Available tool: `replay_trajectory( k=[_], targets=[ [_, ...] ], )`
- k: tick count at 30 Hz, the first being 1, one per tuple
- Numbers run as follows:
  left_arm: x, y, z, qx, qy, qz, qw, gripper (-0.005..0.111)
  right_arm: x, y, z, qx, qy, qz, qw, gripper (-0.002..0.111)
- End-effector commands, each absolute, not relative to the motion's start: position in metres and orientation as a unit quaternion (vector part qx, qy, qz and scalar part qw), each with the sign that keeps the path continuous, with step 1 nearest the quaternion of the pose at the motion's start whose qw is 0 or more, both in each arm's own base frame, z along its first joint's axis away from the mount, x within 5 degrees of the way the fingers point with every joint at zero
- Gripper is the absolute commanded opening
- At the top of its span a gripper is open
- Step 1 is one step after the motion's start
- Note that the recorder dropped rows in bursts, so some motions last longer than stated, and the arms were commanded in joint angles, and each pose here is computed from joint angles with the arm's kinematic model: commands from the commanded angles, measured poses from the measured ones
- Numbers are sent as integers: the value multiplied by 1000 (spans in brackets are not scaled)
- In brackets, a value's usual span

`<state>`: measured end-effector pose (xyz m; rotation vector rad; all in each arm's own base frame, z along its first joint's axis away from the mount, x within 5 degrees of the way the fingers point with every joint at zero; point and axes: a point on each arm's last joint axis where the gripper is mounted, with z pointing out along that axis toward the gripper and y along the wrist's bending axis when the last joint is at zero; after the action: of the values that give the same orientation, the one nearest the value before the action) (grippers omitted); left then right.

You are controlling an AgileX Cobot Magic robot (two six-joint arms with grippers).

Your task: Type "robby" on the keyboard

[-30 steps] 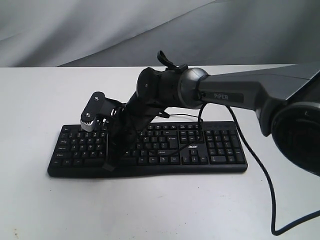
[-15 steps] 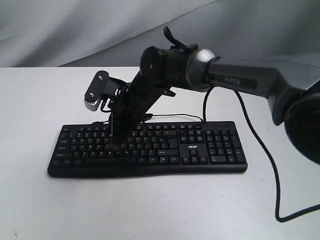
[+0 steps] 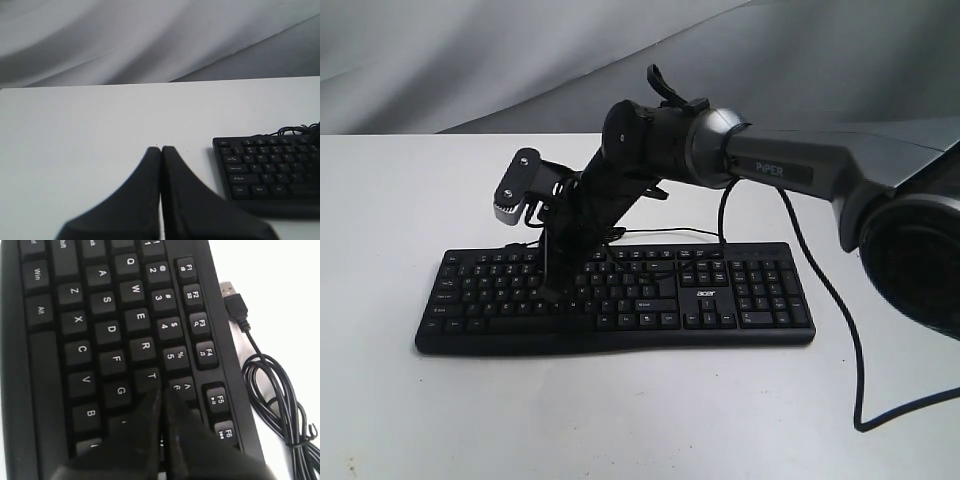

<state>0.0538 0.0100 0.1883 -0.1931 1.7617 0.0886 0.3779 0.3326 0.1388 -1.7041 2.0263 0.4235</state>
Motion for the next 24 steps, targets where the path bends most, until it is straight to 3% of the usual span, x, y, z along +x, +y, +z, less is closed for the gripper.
replay_trajectory(
  k=[1, 24],
  targets=[
    [54, 10, 187, -89, 768, 35, 633, 1, 379, 332, 142, -620, 732, 161, 233, 0],
    [54, 10, 187, -89, 768, 35, 633, 1, 382, 335, 128, -616, 732, 164, 240, 0]
  ],
)
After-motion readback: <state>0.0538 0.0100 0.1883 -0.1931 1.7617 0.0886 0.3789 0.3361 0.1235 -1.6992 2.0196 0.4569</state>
